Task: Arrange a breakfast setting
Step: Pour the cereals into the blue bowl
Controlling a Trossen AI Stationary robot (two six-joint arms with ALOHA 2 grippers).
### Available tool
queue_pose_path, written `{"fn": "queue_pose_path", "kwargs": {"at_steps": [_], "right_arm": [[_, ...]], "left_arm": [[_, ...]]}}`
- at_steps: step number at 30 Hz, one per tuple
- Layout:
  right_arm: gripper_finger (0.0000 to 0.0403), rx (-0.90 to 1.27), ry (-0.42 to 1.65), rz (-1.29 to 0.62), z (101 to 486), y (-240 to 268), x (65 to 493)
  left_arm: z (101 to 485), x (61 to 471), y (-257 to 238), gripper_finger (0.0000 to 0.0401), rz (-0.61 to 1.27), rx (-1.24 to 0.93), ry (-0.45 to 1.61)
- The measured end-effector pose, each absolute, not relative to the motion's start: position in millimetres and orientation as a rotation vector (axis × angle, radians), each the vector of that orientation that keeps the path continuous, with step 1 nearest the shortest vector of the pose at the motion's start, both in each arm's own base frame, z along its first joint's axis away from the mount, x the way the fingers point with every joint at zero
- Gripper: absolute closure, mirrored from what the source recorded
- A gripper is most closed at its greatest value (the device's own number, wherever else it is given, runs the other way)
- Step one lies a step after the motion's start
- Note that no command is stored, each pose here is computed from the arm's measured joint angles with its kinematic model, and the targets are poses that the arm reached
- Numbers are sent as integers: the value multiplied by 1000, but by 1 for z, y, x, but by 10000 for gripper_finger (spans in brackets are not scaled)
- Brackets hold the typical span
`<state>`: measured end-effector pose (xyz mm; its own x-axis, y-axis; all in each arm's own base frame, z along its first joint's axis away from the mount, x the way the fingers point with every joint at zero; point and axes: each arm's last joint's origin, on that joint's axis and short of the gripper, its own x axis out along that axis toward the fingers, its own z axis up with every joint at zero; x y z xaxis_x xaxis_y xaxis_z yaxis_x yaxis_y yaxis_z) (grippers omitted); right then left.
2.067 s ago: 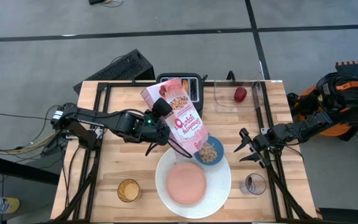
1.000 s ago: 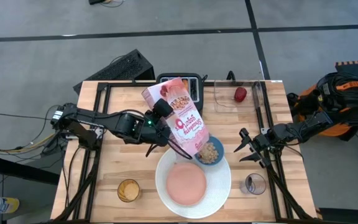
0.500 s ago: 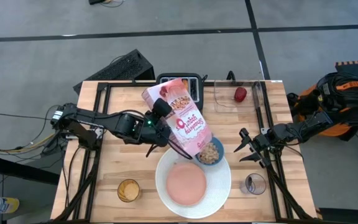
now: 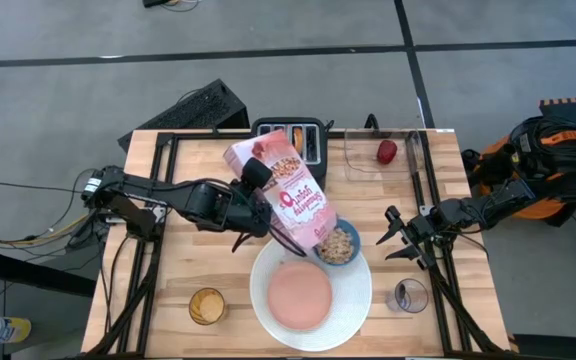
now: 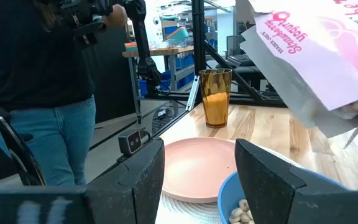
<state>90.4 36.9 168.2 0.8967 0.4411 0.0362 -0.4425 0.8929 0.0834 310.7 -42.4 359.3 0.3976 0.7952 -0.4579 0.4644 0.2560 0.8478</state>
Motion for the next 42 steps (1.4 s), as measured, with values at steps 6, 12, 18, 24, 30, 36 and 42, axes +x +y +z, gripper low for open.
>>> {"fn": "queue_pose_path", "kwargs": {"at_steps": [6,12,18,24,30,36,42], "right_arm": [[186,91,-17,458,168,37,90],[186,90,-17,458,168,37,90],[186,90,-17,458,168,37,90],[186,91,-17,459,168,37,90],[186,91,-16,458,168,37,90],[186,91,-17,458,168,37,90],[186,90,-17,459,168,37,90]], "left_arm": [[358,308,-42,255,333,1338,1245],[356,307,-42,255,310,1282,1236],[356,308,-43,255,296,1243,1225],[355,306,-43,255,304,1212,1230],[354,306,-43,255,313,1158,1215],[358,303,-43,255,323,1082,1192],[370,300,-43,255,352,998,1155]]}}
